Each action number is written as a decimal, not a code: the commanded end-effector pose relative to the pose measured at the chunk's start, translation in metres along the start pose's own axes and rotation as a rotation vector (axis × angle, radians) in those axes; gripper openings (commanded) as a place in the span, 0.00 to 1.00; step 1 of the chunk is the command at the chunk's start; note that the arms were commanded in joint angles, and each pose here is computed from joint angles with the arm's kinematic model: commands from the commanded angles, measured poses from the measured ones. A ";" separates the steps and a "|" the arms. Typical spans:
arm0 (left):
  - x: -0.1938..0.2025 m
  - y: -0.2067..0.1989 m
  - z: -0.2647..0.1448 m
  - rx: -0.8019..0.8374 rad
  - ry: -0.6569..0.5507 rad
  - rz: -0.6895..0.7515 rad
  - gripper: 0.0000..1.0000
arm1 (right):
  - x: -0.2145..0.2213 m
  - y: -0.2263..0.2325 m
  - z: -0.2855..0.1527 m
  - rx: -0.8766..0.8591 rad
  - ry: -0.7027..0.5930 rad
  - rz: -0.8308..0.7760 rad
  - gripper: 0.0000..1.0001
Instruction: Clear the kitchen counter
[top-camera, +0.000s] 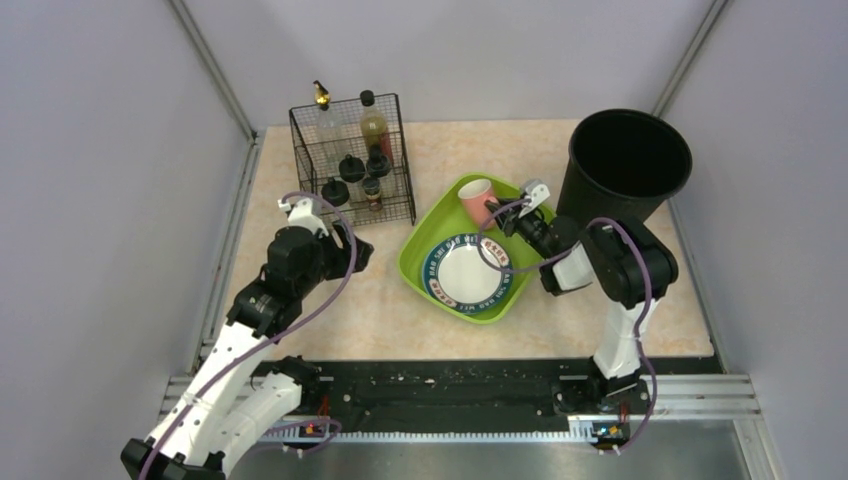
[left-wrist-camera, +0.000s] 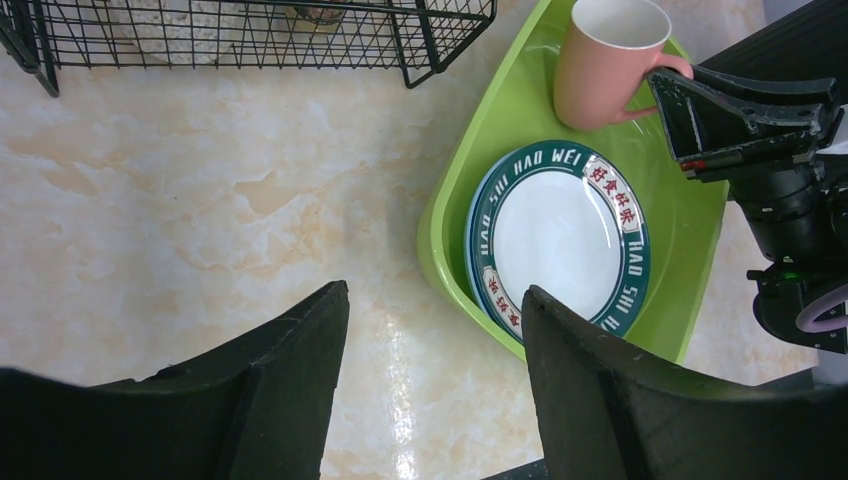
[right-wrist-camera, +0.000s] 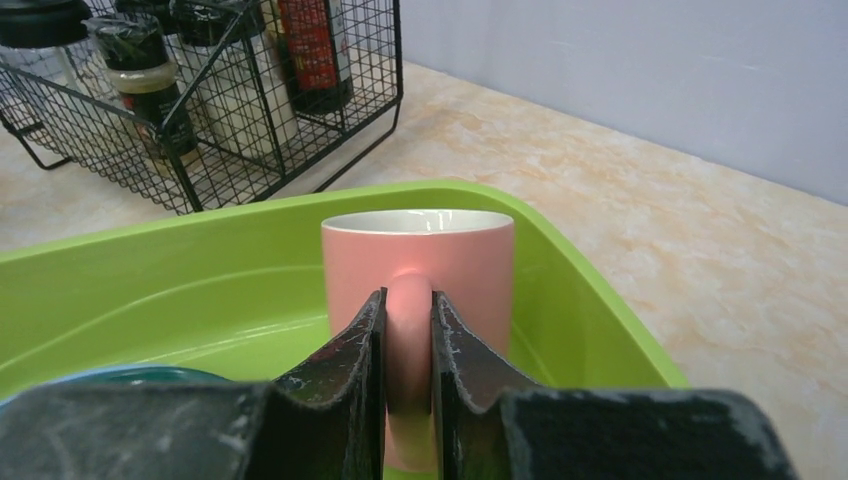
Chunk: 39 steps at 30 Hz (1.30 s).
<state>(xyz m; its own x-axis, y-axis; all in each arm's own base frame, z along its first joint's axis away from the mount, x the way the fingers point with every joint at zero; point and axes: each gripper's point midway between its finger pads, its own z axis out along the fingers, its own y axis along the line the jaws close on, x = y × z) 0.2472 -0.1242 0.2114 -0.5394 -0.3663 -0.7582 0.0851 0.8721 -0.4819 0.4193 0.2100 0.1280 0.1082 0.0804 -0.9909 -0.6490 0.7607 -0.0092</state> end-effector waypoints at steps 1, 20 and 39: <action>-0.011 -0.011 -0.003 0.052 -0.049 0.008 0.68 | -0.032 -0.005 -0.005 0.020 -0.056 -0.039 0.19; -0.009 -0.018 -0.016 0.107 -0.052 0.001 0.68 | -0.027 -0.008 -0.031 0.105 0.195 0.052 0.42; -0.007 -0.015 -0.022 0.095 -0.052 0.000 0.69 | -0.089 0.008 -0.033 0.138 0.200 0.080 0.46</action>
<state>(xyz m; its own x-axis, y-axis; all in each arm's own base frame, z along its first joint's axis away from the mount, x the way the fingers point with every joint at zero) 0.2294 -0.1256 0.2250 -0.5164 -0.3769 -0.7689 0.1465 0.8458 -0.5129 0.3809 0.1811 0.1636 -0.1457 0.0070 -0.9893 -0.5445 0.8343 0.0861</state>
